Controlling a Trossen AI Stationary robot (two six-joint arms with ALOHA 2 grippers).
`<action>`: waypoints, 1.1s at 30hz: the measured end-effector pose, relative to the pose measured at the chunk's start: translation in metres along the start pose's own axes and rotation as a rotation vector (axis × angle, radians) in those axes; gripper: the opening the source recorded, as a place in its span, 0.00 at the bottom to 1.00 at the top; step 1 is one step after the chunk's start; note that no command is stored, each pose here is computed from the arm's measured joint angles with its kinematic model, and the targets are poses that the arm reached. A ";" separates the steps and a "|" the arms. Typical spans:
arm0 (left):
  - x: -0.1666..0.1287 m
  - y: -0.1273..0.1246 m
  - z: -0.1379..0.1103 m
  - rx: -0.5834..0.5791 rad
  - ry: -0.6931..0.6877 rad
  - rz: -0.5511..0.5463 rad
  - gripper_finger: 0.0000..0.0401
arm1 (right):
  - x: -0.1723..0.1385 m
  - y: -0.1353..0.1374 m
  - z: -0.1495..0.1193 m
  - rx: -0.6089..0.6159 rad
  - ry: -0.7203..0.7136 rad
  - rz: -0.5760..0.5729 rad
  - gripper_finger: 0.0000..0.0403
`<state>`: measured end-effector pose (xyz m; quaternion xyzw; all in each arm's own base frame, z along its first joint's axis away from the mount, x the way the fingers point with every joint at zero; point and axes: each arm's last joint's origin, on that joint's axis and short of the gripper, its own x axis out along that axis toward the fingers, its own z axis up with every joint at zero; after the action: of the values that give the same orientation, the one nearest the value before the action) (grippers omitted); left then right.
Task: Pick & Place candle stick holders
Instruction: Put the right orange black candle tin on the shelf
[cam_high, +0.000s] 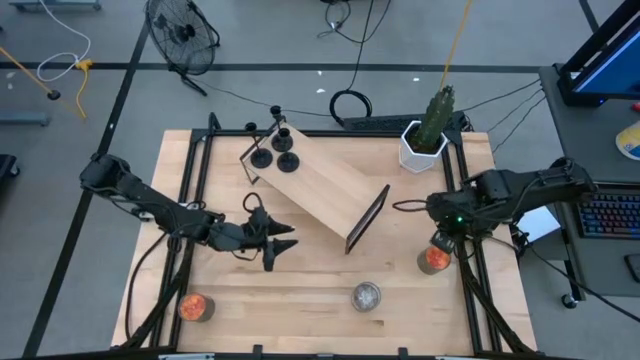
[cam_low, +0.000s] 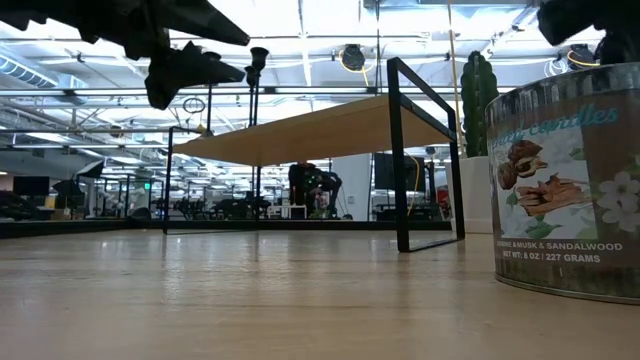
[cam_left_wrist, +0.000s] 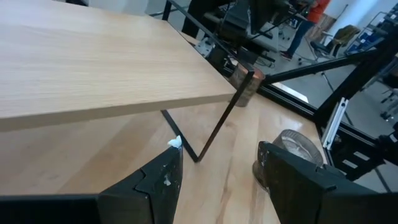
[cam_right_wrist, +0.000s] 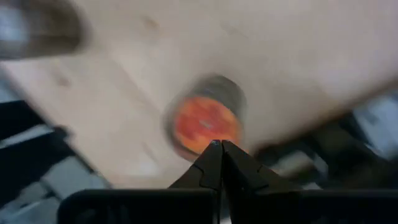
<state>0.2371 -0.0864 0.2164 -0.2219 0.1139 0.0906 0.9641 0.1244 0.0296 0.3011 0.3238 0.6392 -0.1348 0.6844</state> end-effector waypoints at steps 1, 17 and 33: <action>0.000 0.000 0.000 0.004 0.000 0.000 0.53 | 0.000 -0.001 -0.001 0.020 0.027 -0.050 0.00; 0.000 0.001 -0.001 0.024 0.005 0.010 0.53 | 0.004 -0.002 0.001 0.102 0.073 -0.162 0.28; 0.000 0.001 -0.001 0.014 0.010 0.016 0.53 | 0.050 -0.013 0.004 0.119 0.088 -0.221 0.45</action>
<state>0.2366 -0.0860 0.2149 -0.2149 0.1209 0.0965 0.9643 0.1269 0.0286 0.2489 0.2969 0.6914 -0.2327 0.6162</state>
